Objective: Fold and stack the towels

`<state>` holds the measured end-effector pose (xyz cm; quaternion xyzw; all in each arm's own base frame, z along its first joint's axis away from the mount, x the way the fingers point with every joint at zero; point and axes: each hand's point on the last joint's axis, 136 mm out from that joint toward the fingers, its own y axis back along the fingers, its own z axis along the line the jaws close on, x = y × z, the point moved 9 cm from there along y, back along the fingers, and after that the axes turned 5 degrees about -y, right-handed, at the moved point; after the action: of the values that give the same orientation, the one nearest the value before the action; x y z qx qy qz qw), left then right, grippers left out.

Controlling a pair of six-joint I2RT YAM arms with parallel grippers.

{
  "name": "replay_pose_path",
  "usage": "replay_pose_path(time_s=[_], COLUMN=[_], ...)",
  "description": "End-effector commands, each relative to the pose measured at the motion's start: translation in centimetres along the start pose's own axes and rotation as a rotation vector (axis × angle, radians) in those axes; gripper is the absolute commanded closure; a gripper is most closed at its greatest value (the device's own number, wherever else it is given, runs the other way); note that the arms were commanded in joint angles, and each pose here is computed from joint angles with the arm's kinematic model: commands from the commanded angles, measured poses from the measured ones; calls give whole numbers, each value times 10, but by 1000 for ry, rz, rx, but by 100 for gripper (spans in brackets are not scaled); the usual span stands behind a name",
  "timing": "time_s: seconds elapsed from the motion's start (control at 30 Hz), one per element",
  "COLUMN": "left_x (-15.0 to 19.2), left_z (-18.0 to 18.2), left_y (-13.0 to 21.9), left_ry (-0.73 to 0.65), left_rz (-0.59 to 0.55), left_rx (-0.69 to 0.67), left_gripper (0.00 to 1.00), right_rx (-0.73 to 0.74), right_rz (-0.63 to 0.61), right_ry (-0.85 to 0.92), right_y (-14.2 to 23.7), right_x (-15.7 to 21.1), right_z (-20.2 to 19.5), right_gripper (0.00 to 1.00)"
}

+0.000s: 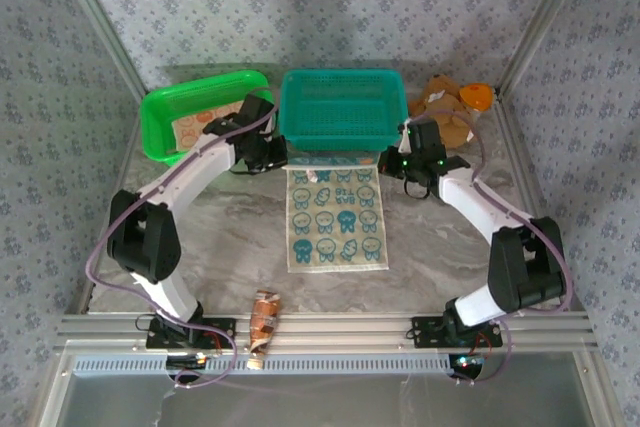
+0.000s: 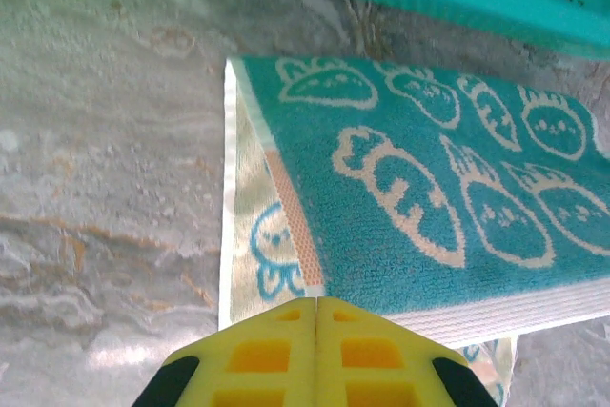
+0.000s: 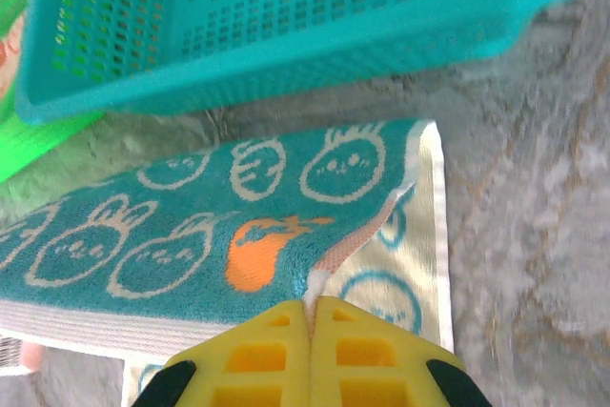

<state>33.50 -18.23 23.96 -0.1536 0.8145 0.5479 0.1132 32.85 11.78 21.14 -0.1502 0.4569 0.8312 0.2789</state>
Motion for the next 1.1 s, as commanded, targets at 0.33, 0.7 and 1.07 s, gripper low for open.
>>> replay_pose_path(time_s=[0.33,0.7,1.07], left_x=[78,136,160], left_z=[3,6,5], left_y=[22,19,19], left_ry=[56,55,42], left_rz=[18,87,117], left_rx=[2,-23,-25], left_gripper=[100,100,100], right_rx=[49,99,127], right_rz=[88,150,149], right_ry=[-46,-24,-28], right_y=[39,59,72], right_x=[74,123,135], right_z=[-16,-29,-30], right_gripper=[100,100,100])
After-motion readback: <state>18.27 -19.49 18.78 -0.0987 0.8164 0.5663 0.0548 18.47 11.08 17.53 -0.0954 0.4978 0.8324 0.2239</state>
